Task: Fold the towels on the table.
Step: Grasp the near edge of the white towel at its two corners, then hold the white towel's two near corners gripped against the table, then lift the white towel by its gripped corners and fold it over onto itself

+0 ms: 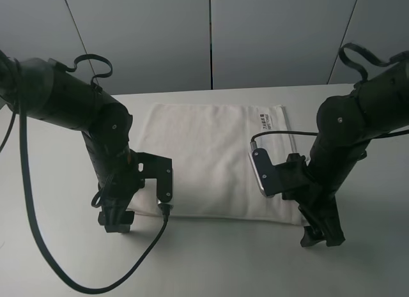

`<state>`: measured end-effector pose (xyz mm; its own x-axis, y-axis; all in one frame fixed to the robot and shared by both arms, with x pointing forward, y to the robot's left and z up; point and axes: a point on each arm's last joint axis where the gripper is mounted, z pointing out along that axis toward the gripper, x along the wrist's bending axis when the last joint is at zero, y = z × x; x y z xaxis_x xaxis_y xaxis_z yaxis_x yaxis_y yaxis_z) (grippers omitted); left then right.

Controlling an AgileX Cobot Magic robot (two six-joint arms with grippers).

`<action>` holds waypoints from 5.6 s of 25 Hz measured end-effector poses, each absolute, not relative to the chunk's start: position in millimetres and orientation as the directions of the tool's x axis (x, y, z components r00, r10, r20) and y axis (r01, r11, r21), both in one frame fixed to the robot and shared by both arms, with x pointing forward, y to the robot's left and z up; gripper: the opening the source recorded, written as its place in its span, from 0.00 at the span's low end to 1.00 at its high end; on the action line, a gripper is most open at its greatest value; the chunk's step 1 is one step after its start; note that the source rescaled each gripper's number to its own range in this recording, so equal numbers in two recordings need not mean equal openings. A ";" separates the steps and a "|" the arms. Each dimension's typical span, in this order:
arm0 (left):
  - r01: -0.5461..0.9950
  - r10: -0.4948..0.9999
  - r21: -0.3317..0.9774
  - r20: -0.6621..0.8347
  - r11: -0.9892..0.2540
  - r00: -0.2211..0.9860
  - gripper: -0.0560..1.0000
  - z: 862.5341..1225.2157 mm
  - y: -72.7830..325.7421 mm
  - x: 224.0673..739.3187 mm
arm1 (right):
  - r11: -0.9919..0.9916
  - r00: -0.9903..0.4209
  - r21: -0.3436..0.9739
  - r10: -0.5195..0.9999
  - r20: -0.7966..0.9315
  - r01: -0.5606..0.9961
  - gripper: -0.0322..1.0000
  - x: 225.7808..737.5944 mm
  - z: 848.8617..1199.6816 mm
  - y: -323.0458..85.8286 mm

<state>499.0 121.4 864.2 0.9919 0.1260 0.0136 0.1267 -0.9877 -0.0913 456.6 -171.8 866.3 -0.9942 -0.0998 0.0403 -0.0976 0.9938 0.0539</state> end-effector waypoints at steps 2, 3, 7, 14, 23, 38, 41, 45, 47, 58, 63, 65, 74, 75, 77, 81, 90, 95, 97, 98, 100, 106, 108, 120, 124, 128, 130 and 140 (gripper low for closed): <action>0.127 0.126 -0.091 0.014 -0.988 0.992 1.00 864.2 121.4 499.0 | 0.993 -0.993 0.051 -0.112 0.032 -0.110 0.91 456.2 864.5 -169.2; 0.127 0.126 -0.091 0.014 -0.988 0.992 1.00 864.2 121.4 499.0 | 0.992 -0.993 0.052 -0.113 0.027 -0.112 0.89 456.2 864.0 -168.0; 0.127 0.126 -0.091 0.014 -0.988 0.992 1.00 864.2 121.4 499.0 | 0.992 -0.994 0.049 -0.113 0.010 -0.112 0.68 459.5 861.7 -166.5; 0.125 0.124 -0.088 0.018 -0.988 0.992 1.00 864.2 121.2 499.4 | 0.995 -0.996 0.051 -0.088 -0.029 -0.089 0.03 463.2 862.0 -165.2; 0.146 0.140 -0.084 0.078 -0.986 0.987 0.59 863.8 121.4 504.8 | 0.998 -0.999 0.052 -0.020 -0.026 -0.022 0.03 463.3 862.0 -165.4; 0.214 0.204 -0.090 0.109 -0.973 0.973 0.06 865.6 122.6 507.4 | 0.982 -0.985 0.082 0.171 0.008 0.171 0.03 461.0 865.7 -163.0; 0.220 0.210 -0.111 0.094 -0.969 0.973 0.06 867.6 124.3 505.1 | 0.980 -0.981 0.066 0.185 0.059 0.189 0.03 454.5 870.5 -164.6; 0.223 0.218 -0.151 0.052 -0.963 0.975 0.06 871.0 122.3 494.6 | 0.977 -0.975 0.064 0.198 0.097 0.205 0.03 447.5 881.2 -165.6; 0.220 0.217 -0.167 0.036 -0.961 0.976 0.05 873.0 118.1 488.2 | 0.972 -0.970 0.074 0.214 0.114 0.223 0.03 444.0 888.5 -165.4; 0.321 0.321 -0.104 0.013 -0.941 0.947 0.05 913.5 112.0 470.6 | 0.947 -0.950 0.144 0.264 0.166 0.288 0.03 424.0 936.0 -167.7; 0.462 0.461 -0.014 0.062 -0.887 0.885 0.07 942.1 113.8 468.1 | 0.884 -0.898 0.169 0.413 0.153 0.435 0.03 420.3 952.7 -169.7; 0.515 0.516 0.026 0.074 -0.857 0.854 0.08 951.0 114.3 467.5 | 0.849 -0.866 0.175 0.476 0.155 0.499 0.03 419.2 957.4 -170.4; 0.652 0.671 0.173 0.091 -0.738 0.736 0.08 971.0 113.1 469.6 | 0.661 -0.687 0.191 0.713 0.139 0.725 0.03 427.4 966.3 -170.2; 0.664 0.684 0.179 0.092 -0.726 0.724 0.08 971.1 113.1 470.1 | 0.639 -0.667 0.200 0.733 0.133 0.742 0.03 429.9 968.2 -169.6; 0.686 0.711 0.199 0.097 -0.700 0.697 0.08 971.8 112.8 471.9 | 0.605 -0.636 0.218 0.763 0.114 0.766 0.03 434.1 972.6 -169.6; 0.743 0.782 0.263 0.085 -0.615 0.617 0.10 973.1 115.8 480.9 | 0.537 -0.565 0.242 0.822 0.064 0.808 0.03 440.8 973.9 -172.6; 0.789 0.866 0.385 0.058 -0.478 0.496 0.11 976.8 133.4 506.0 | 0.401 -0.432 0.399 0.902 -0.012 0.825 0.03 459.0 978.5 -175.0; 0.756 0.866 0.465 0.048 -0.461 0.499 0.11 980.1 129.8 512.4 | 0.390 -0.402 0.437 0.913 -0.068 0.811 0.03 464.5 980.1 -178.9; 0.734 0.860 0.495 0.056 -0.465 0.507 0.11 981.7 128.4 514.9 | 0.384 -0.387 0.455 0.918 -0.092 0.803 0.03 466.9 981.1 -180.7; 0.723 0.857 0.509 0.060 -0.467 0.511 0.11 982.5 127.8 516.0 | 0.386 -0.381 0.462 0.918 -0.109 0.798 0.03 468.1 981.5 -181.8; 0.708 0.852 0.525 0.068 -0.473 0.519 0.11 982.3 126.7 517.9 | 0.377 -0.359 0.477 0.924 -0.133 0.794 0.03 470.6 982.9 -183.9; 0.691 0.836 0.519 0.092 -0.504 0.540 0.11 968.8 123.4 524.1 | 0.353 -0.317 0.525 0.935 -0.160 0.775 0.03 475.8 986.2 -186.0; 0.677 0.832 0.533 0.097 -0.507 0.546 0.11 969.2 122.5 525.5 | 0.346 -0.312 0.532 0.937 -0.158 0.773 0.03 476.6 986.1 -185.7; 0.592 0.808 0.618 0.126 -0.518 0.576 0.11 974.5 117.7 532.7 | 0.327 -0.265 0.534 0.945 -0.191 0.780 0.03 492.4 961.6 -182.2; 0.591 0.827 0.644 0.120 -0.486 0.549 0.11 976.3 125.7 540.1 | 0.312 -0.237 0.552 0.950 -0.204 0.773 0.03 497.5 956.5 -182.3; 0.605 0.856 0.660 0.116 -0.445 0.503 0.11 977.6 141.4 550.3 | 0.292 -0.225 0.576 0.956 -0.186 0.764 0.03 500.9 953.5 -179.9; 0.610 0.864 0.663 0.116 -0.435 0.490 0.12 977.8 146.2 553.0 | 0.285 -0.223 0.593 0.958 -0.178 0.753 0.03 502.2 954.1 -178.6; 0.589 0.867 0.690 0.115 -0.421 0.485 0.23 980.1 148.3 556.6 | 0.232 -0.173 0.619 0.973 -0.154 0.750 0.03 504.5 954.4 -178.9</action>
<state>556.6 148.3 980.1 0.4853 0.8667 0.1149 0.5890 -0.4213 0.6896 504.5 -178.9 954.4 -0.1735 0.9727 -0.1542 0.7504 0.2319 0.6190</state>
